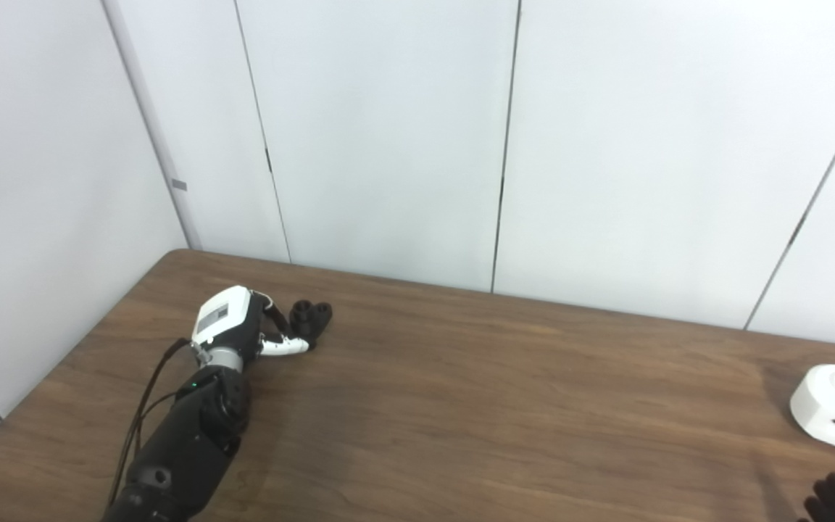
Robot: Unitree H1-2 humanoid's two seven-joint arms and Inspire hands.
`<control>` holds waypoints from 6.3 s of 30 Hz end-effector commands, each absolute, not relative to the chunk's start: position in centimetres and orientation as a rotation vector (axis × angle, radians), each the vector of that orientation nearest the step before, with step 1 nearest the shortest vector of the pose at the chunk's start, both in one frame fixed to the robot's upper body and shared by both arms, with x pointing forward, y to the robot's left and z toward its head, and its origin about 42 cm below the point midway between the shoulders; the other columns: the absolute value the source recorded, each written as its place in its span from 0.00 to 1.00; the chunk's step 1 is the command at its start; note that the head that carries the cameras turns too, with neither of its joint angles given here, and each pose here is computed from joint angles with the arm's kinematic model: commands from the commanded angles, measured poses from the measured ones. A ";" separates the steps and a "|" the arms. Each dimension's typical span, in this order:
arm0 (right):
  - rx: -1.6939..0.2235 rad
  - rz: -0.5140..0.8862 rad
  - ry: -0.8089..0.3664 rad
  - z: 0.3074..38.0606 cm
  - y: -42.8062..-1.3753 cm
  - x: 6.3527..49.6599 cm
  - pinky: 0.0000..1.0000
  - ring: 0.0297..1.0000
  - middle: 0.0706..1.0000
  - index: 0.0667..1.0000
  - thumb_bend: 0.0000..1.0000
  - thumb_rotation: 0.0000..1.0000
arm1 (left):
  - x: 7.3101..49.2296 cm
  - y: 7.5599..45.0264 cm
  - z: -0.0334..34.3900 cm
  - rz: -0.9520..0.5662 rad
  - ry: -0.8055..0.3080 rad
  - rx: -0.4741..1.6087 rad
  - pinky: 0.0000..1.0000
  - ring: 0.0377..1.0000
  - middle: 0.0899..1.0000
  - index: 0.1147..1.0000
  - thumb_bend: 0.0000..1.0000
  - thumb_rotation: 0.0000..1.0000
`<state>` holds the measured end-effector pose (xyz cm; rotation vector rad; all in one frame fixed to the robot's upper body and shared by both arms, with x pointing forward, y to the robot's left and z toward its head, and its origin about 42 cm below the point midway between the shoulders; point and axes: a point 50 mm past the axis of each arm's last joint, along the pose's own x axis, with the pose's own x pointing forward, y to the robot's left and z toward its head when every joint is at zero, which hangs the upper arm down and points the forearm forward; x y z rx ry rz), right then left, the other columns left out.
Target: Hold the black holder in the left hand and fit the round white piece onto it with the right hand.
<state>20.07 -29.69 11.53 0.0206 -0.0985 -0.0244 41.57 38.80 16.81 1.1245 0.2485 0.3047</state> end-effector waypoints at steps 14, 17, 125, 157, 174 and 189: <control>-0.002 -0.041 -0.113 11.6 -30.2 19.3 1.00 1.00 1.00 0.99 0.69 1.00 | 42.1 39.2 17.6 0.275 0.243 1.099 0.72 0.81 0.73 0.41 0.52 0.04; -0.004 -0.043 -0.114 11.6 -30.1 19.3 1.00 1.00 1.00 0.98 0.70 1.00 | 42.0 39.2 17.5 0.257 0.240 1.111 0.71 0.81 0.73 0.41 0.52 0.04; -0.126 -0.175 -0.152 15.9 -28.3 22.1 1.00 0.99 0.94 0.91 0.54 0.69 | 22.2 18.6 9.7 -0.576 -0.186 1.059 0.91 0.90 0.82 0.42 0.51 0.06; -0.809 -0.306 -0.227 26.3 -39.2 30.4 0.99 0.97 0.93 0.86 0.79 0.28 | 21.8 17.4 8.4 -0.657 -0.177 1.051 0.96 0.93 0.82 0.42 0.51 0.06; -1.120 -0.162 -0.052 30.0 -43.2 37.7 0.93 0.95 0.89 0.83 0.92 0.18 | 21.6 17.3 8.2 -0.654 -0.173 1.077 0.96 0.93 0.83 0.42 0.51 0.06; -1.187 -0.079 0.038 29.5 -42.2 43.2 0.89 0.93 0.90 0.84 0.95 0.19 | 21.4 17.4 8.1 -0.642 -0.171 1.074 0.96 0.92 0.82 0.42 0.51 0.06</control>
